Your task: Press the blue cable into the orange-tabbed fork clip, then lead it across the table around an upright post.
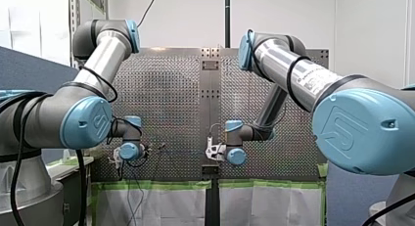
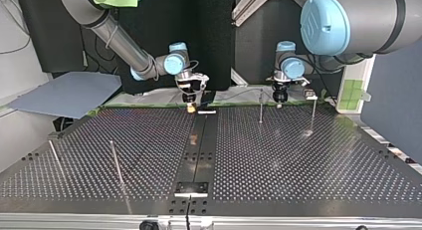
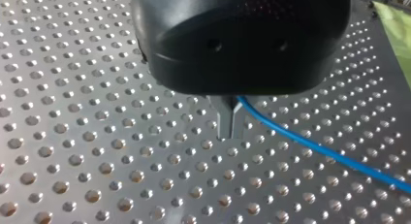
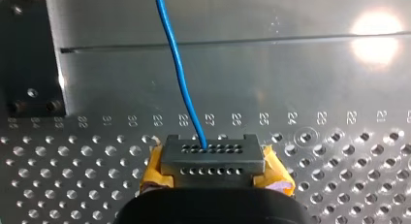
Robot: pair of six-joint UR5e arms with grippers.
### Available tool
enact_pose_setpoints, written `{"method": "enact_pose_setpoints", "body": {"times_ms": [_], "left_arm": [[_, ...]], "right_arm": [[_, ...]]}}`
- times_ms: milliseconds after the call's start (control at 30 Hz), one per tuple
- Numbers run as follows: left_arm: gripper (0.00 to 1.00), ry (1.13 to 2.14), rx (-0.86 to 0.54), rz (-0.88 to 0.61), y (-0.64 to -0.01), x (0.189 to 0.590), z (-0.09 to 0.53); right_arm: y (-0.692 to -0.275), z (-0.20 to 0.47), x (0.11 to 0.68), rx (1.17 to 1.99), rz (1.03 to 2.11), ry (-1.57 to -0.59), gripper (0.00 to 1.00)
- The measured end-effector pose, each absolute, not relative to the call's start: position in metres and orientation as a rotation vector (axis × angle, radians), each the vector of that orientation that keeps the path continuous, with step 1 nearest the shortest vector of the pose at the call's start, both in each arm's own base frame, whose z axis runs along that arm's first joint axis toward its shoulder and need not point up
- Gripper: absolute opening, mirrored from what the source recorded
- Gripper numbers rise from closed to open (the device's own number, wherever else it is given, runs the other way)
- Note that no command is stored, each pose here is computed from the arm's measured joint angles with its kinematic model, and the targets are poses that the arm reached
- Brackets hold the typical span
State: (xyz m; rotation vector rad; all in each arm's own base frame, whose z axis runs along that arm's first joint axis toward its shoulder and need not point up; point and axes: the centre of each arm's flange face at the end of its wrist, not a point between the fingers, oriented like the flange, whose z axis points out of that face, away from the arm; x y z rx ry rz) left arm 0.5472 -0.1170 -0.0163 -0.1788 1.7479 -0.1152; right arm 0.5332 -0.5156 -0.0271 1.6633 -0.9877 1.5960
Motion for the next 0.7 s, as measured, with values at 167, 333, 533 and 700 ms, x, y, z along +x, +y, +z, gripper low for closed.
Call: {"method": "enact_pose_setpoints", "body": {"times_ms": [167,333,533,700], "left_arm": [[0.00,1.747,-0.189,-0.110,-0.114,0.548,-0.015],[0.00,1.747,-0.198,-0.113,-0.114,0.548,-0.015],[0.00,1.743,-0.205,-0.117,-0.113,0.548,-0.014],[0.00,1.723,-0.211,-0.136,-0.114,0.551,-0.013]], "right_arm": [[-0.519,-0.026,0.531,1.655,1.597,-0.995,0.00],[-0.532,-0.025,0.520,1.631,1.589,-1.029,0.00],[-0.546,-0.024,0.506,1.605,1.579,-1.064,0.00],[-0.552,-0.022,0.504,1.598,1.578,-1.069,0.00]]}}
